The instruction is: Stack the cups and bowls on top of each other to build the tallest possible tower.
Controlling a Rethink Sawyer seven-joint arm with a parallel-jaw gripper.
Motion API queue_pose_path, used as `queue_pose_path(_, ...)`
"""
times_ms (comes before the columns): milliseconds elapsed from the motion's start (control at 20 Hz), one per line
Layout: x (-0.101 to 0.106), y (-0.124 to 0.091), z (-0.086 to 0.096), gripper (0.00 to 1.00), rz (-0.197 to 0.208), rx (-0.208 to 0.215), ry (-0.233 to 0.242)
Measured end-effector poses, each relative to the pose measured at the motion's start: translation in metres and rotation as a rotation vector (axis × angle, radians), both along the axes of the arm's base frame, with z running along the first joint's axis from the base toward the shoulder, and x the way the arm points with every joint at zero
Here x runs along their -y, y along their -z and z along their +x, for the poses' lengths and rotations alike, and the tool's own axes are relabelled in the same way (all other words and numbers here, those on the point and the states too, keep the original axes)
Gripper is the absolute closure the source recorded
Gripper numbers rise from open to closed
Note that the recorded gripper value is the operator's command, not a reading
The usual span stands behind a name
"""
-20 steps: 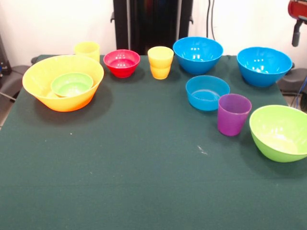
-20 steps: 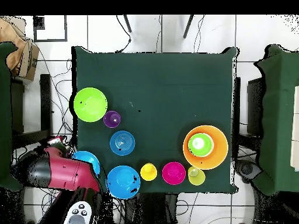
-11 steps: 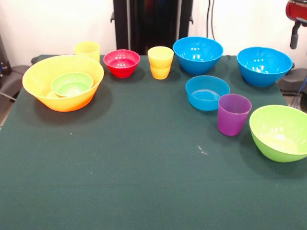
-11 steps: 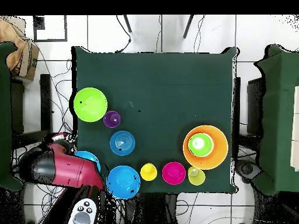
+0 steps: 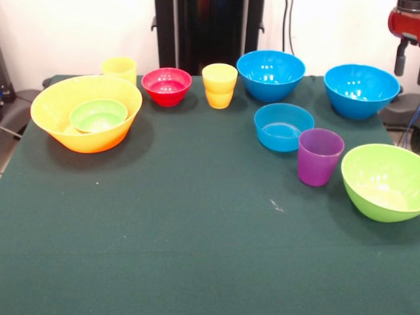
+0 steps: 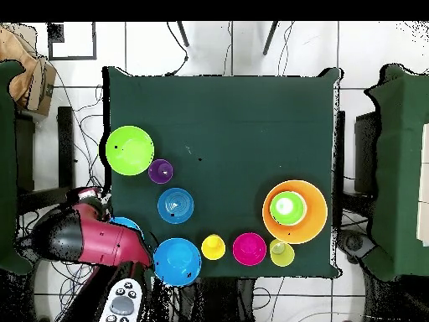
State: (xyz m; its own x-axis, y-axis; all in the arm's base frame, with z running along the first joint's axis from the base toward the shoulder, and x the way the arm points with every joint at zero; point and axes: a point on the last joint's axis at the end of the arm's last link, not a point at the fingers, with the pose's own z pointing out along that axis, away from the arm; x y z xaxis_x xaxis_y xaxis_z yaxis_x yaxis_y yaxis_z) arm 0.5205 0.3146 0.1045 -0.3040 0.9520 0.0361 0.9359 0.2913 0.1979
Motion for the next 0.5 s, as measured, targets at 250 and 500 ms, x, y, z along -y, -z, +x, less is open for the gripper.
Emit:
queue_pose_path(250, -0.002, 0.009, 0.000, 0.00, -0.007, 0.012, -0.002)
queue_pose_path(500, -0.003, 0.021, -0.004, 0.00, -0.015, 0.005, -0.003)
